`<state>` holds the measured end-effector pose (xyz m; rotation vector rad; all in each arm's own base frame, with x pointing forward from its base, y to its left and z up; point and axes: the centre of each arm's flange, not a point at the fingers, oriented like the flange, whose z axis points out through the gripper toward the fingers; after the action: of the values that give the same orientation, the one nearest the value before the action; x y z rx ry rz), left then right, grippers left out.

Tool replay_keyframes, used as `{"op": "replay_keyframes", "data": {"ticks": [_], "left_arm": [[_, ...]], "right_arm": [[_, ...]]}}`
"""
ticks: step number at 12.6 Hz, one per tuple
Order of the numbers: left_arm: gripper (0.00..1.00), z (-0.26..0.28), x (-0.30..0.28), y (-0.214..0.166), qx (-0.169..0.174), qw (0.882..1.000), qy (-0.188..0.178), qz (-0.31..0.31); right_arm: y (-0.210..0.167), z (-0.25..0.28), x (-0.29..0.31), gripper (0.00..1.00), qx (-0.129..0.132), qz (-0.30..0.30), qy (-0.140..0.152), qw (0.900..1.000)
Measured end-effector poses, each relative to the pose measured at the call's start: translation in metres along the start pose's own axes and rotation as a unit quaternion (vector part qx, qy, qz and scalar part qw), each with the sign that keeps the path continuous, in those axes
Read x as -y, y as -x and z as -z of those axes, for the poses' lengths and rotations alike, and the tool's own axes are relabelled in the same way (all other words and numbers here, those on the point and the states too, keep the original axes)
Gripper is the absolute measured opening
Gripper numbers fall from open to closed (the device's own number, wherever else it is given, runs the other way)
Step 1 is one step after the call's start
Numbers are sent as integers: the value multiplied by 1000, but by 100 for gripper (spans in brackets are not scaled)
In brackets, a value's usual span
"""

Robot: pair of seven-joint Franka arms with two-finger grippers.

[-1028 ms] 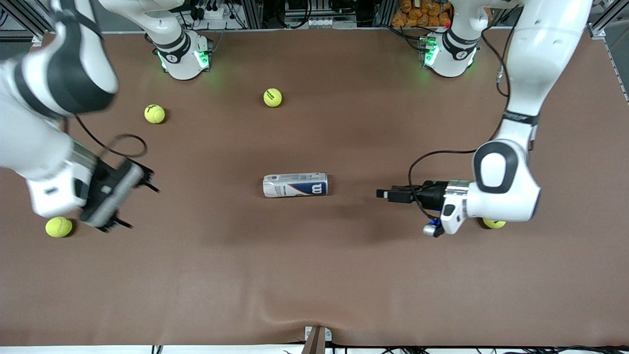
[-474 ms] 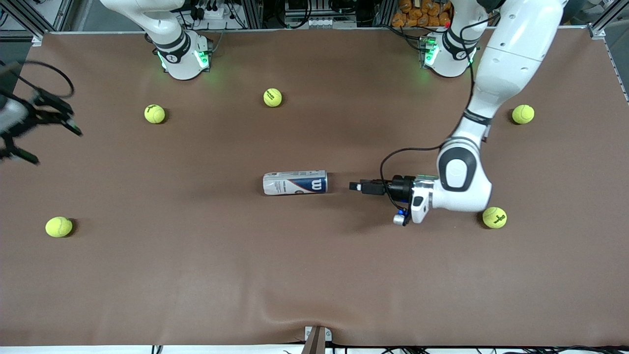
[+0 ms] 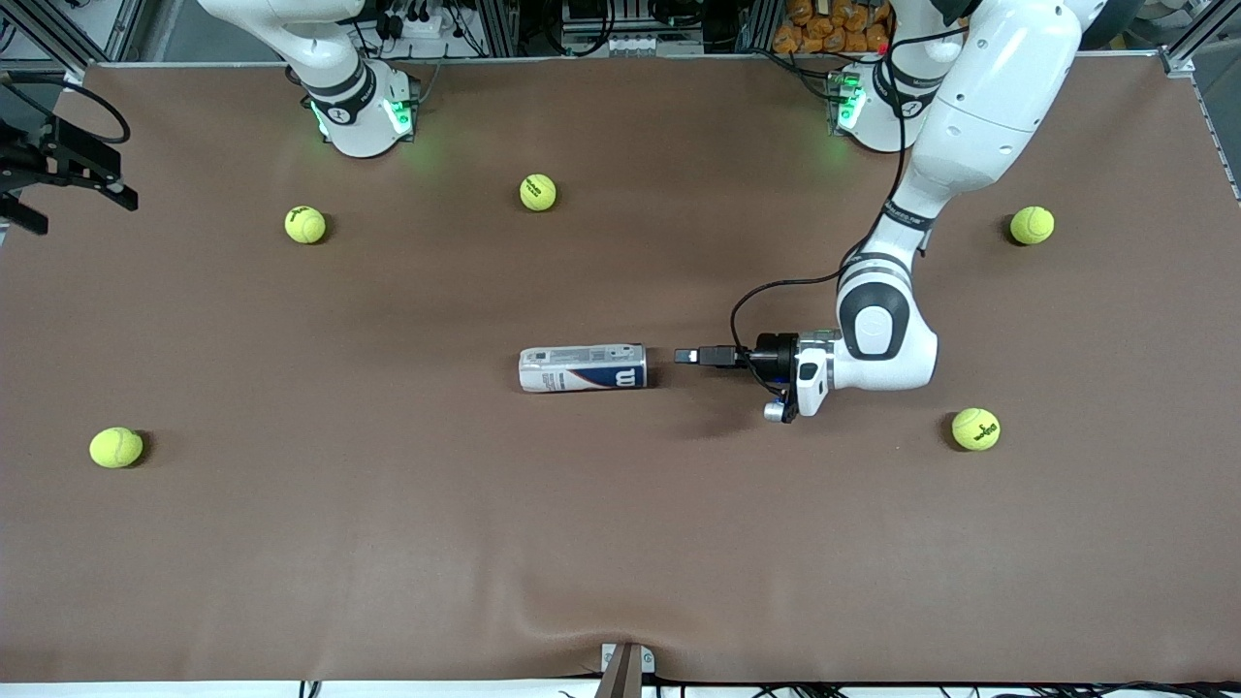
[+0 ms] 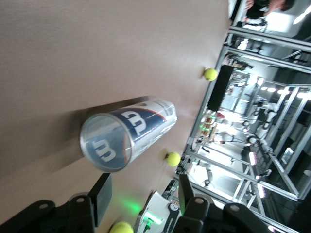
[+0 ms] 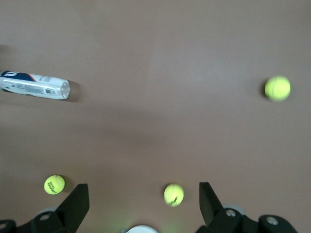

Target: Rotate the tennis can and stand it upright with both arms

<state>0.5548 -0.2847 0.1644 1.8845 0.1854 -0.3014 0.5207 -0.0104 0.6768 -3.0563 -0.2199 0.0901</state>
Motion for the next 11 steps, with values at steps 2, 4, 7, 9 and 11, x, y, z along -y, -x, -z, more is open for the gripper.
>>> {"op": "replay_keyframes", "data": {"ticks": [2,4,7,9,11], "left_arm": [[62,-14,6,3,-4,1000,9,-7],[60,-23,19,4,-11,1000,17,-15],[54,-26,34,2,-15,1000,20,-13],[52,-32,35,-3,-25,999,34,-14],[52,-45,38,-10,-30,998,48,-15]], "right_arm": [[4,-4,0,100,23,-59,15,998],[7,-6,-2,100,34,-86,25,995],[7,-7,-7,100,33,-98,27,994],[4,-5,-9,100,19,-99,28,994],[1,-3,-9,100,7,-99,29,995]]}}
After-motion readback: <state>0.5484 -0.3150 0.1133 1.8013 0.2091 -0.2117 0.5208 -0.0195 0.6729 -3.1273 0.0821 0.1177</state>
